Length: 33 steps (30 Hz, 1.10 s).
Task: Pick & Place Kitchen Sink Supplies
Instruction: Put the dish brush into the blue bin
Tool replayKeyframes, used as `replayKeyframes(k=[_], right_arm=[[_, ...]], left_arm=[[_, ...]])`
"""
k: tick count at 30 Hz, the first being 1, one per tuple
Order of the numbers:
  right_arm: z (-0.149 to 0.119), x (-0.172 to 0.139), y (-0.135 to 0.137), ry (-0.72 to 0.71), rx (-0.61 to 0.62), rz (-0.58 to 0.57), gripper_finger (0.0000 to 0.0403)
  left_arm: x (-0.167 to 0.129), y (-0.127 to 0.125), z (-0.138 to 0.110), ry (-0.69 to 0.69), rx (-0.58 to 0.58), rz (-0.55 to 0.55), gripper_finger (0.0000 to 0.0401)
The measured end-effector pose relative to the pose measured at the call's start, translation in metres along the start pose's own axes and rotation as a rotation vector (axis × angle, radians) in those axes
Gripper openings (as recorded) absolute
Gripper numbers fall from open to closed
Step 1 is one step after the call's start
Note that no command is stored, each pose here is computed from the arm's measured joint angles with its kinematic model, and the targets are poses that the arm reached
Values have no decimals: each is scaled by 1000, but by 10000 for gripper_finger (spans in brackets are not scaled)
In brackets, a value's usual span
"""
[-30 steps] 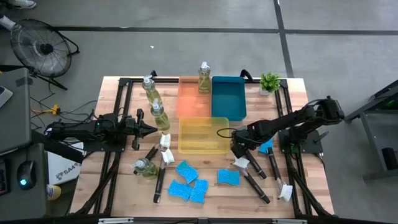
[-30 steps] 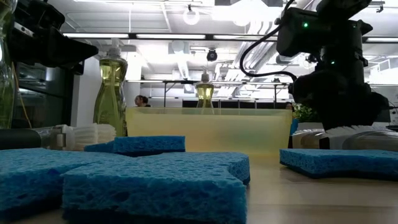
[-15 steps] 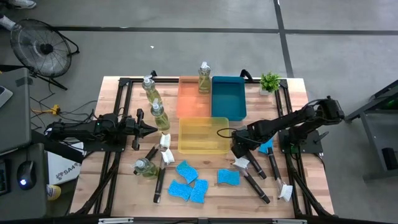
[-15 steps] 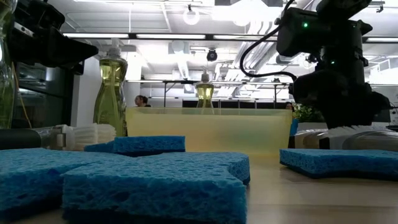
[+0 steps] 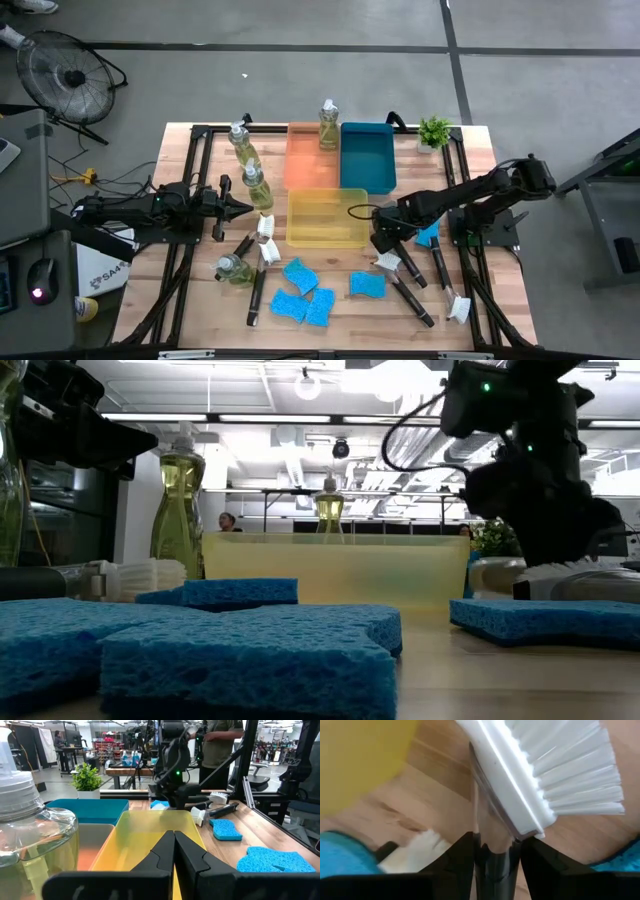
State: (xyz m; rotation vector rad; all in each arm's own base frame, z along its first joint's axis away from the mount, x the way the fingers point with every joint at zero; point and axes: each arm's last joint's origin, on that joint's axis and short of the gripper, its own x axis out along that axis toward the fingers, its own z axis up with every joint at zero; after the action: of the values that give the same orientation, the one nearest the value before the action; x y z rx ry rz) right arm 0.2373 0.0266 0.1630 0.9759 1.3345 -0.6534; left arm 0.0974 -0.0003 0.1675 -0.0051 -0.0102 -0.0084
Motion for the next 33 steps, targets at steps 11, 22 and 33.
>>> replayKeyframes(k=[11, 22, 33], right_arm=[[32, -86, 5, -149, -16, 17, 125], [104, -151, -19, -381, 6, -2, 125], [177, -148, -45, -570, 5, -19, 125]], left_arm=[[0, 0, 0, 0, 0, 0, 1], [0, 0, 0, 0, 0, 0, 1], [0, 0, 0, 0, 0, 0, 1]])
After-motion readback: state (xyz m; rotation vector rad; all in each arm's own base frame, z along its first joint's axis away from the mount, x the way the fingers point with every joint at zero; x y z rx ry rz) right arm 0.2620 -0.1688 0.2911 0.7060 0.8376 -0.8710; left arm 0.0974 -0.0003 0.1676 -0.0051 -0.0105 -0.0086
